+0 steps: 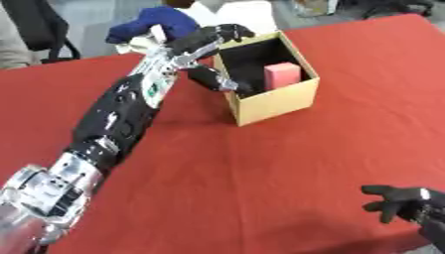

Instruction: Pick up objects on the table and place them in the box.

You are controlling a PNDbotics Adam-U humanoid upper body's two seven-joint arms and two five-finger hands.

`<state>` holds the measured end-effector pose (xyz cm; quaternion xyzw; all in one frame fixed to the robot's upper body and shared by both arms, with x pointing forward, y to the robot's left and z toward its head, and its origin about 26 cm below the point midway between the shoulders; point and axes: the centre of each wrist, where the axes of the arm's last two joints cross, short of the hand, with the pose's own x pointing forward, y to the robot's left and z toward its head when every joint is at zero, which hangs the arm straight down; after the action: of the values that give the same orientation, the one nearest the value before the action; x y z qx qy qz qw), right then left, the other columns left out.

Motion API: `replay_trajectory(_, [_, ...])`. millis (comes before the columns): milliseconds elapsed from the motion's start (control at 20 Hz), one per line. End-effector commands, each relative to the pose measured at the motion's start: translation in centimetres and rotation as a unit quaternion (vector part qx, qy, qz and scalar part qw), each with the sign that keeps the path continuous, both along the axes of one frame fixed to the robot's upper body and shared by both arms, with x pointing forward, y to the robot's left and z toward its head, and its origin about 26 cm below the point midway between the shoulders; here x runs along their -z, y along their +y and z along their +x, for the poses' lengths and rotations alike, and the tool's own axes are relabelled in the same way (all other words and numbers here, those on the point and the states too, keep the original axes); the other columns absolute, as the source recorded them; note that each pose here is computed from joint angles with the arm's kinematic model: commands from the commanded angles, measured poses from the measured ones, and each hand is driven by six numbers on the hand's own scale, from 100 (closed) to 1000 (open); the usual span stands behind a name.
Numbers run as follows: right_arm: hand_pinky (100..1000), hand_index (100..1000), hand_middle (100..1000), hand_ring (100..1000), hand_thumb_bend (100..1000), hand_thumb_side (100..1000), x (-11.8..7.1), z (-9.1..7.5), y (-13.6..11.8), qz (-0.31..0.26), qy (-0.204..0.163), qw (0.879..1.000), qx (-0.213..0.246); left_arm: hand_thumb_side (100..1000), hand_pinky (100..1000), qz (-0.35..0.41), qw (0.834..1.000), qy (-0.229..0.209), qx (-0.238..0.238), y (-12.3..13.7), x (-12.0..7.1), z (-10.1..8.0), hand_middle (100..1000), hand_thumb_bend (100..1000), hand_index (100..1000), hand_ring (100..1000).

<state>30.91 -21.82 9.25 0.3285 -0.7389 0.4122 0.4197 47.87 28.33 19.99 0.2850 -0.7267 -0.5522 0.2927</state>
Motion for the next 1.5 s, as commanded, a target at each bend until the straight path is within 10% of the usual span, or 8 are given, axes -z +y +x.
replay_trajectory(50, [851,825,586,949,100,554,-0.8,0.0,0.0,-0.001,-0.015,1.0,-0.004,736,1000,-0.001,1.0,-0.016,0.0,0.2,-1.1,0.0,888,654,961,845])
replay_trajectory(500, [851,825,586,948,100,554,-0.2,-0.2,-0.5,0.002,-0.007,1.0,0.01,736,1000,-0.081,0.996,0.019,0.038,0.6,-1.3,-2.2,867,451,954,822])
replay_trajectory(1000, [851,825,586,948,100,554,0.0,-0.2,-1.1,0.001,-0.001,1.0,0.031,717,1000,-0.228,0.959,0.101,0.139,1.5,-2.9,-11.4,812,298,921,778])
replay_trajectory(1500, [851,824,585,948,100,554,0.1,-0.4,-1.5,0.002,0.001,0.999,0.045,829,1000,-0.325,0.916,0.177,0.155,1.4,1.4,-17.4,786,171,903,756])
